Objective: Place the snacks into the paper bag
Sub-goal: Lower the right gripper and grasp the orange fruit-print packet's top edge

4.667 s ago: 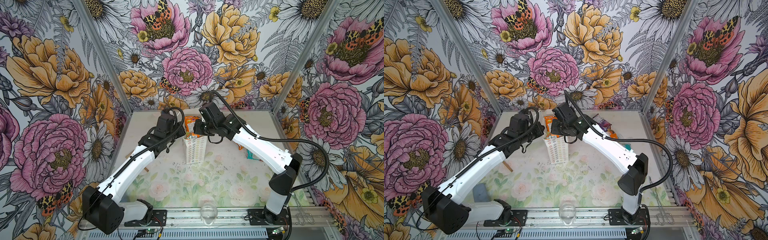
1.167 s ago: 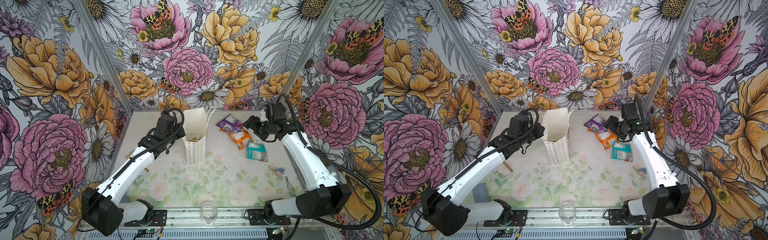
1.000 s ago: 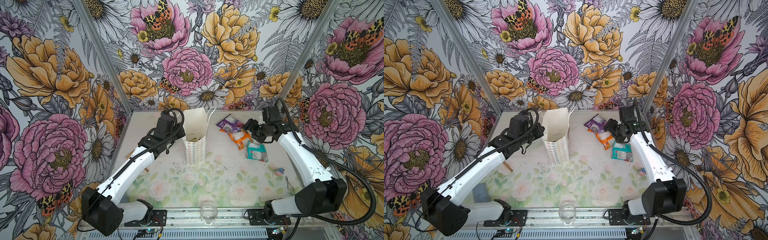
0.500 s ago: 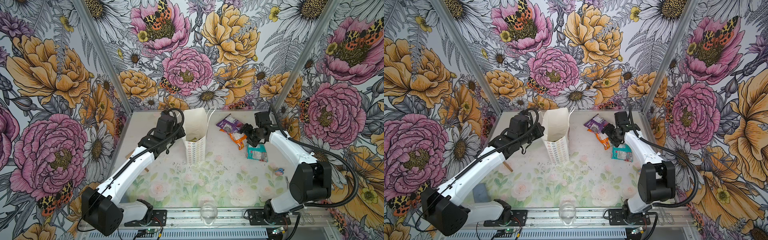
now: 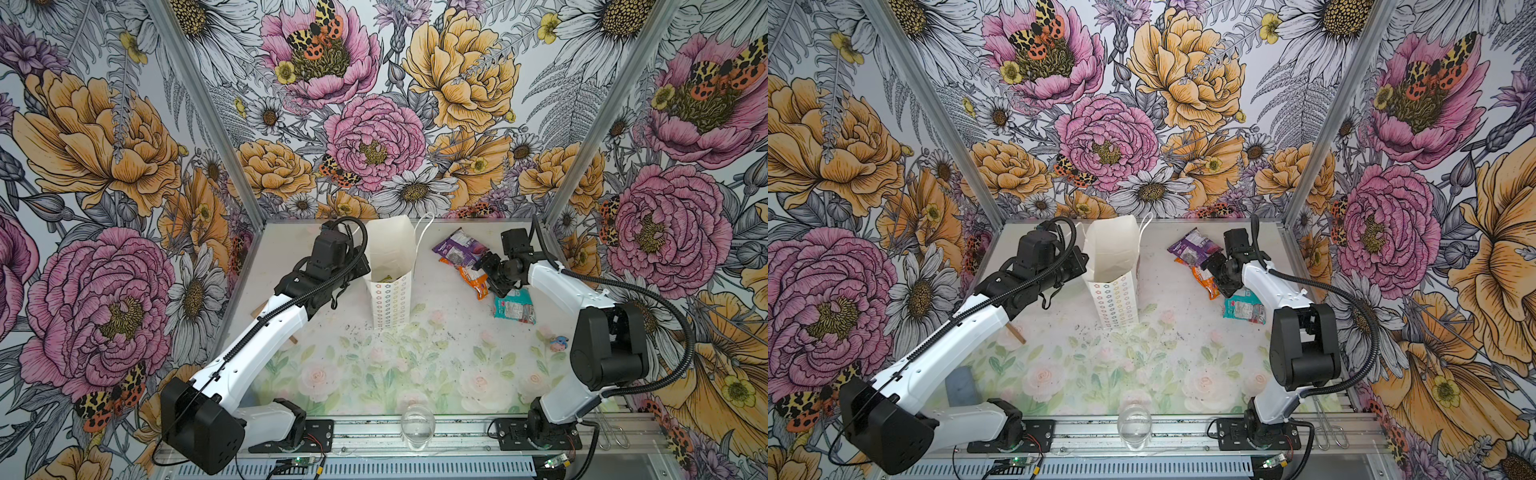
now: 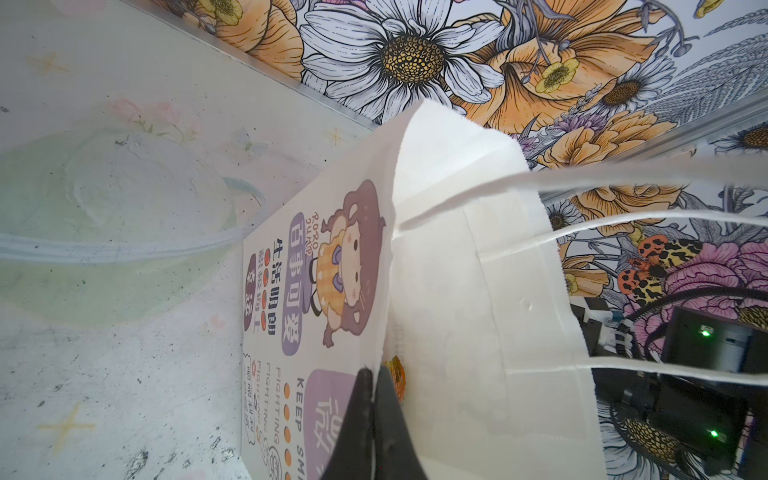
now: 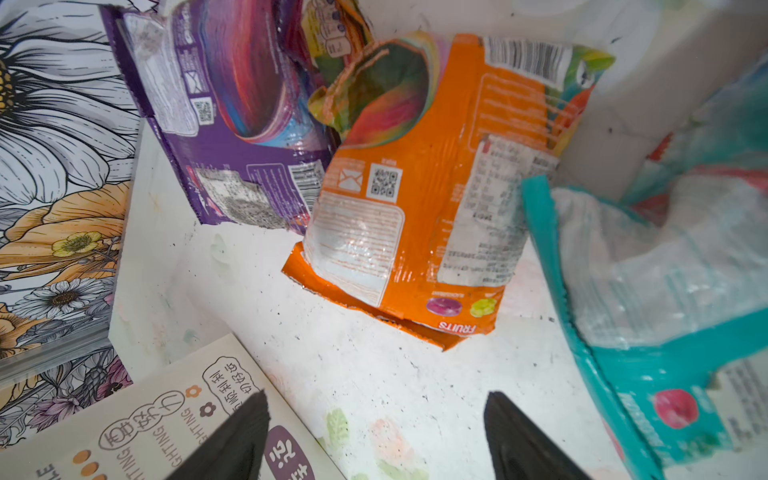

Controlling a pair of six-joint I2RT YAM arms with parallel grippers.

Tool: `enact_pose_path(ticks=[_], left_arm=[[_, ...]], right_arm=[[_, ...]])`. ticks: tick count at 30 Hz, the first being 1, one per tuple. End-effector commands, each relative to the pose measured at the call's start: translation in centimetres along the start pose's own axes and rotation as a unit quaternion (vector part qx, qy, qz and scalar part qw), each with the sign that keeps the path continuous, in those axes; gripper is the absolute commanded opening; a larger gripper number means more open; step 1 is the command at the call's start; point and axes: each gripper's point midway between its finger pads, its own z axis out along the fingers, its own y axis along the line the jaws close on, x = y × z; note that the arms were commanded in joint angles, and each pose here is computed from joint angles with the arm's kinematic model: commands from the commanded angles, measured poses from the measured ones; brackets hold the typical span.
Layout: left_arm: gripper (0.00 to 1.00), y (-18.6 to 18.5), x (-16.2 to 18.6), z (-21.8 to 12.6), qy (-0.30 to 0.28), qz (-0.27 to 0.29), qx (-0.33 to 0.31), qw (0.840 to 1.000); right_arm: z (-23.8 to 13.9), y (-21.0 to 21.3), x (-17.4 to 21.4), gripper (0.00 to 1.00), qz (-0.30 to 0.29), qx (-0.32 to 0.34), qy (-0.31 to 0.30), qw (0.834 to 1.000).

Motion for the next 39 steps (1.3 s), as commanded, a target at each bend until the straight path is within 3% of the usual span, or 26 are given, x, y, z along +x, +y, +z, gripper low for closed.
enact_pose_path(ticks=[1, 39], left_arm=[[0.0, -0.7, -1.1, -0.7, -0.023, -0.008, 0.015, 1.0], [0.0, -1.0, -1.6, -0.7, -0.027, -0.008, 0.018, 0.999]], right_arm=[[1.2, -0.6, -0.6, 0.83, 0.019, 0.006, -0.007, 1.0], [7.7, -3.1, -3.6, 0.83, 0.045, 0.039, -0.001, 0.998]])
